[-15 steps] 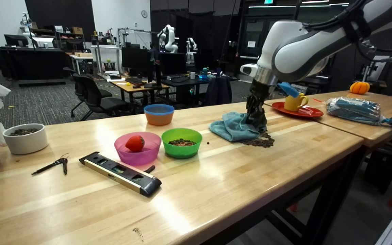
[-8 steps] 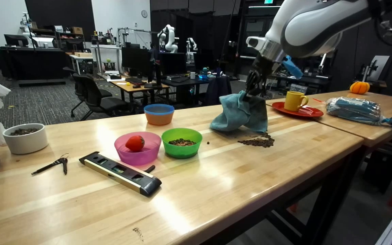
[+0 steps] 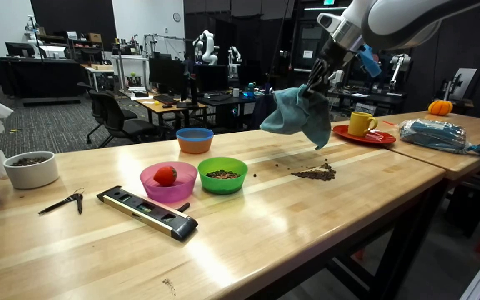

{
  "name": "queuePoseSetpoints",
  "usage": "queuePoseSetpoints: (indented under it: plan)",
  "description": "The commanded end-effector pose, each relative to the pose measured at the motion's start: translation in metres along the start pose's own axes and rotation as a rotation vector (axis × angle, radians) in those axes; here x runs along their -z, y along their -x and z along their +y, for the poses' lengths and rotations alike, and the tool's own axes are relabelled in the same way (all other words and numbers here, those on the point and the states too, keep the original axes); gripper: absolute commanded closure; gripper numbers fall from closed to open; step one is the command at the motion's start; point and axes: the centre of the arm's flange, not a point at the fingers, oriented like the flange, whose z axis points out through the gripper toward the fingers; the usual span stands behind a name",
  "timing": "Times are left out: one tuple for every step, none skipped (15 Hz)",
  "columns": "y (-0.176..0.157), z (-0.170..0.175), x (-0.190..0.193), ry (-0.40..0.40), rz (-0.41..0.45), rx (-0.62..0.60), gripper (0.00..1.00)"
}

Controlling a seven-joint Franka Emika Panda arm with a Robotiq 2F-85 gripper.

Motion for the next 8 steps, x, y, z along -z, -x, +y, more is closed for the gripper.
queuePoseSetpoints:
  plan:
    - [0.009, 0.018, 0.026, 0.100, 0.006, -0.065, 0.98]
    - [0.013, 0.023, 0.029, 0.118, -0.002, -0.085, 0.98]
    - [0.017, 0.028, 0.031, 0.134, -0.018, -0.105, 0.98]
    - [0.023, 0.032, 0.031, 0.147, -0.044, -0.130, 0.98]
    - [0.028, 0.036, 0.030, 0.156, -0.069, -0.156, 0.98]
    - [0.034, 0.039, 0.027, 0.155, -0.104, -0.188, 0.98]
    - [0.040, 0.040, 0.026, 0.150, -0.133, -0.214, 0.98]
    - [0.045, 0.041, 0.022, 0.148, -0.167, -0.243, 0.98]
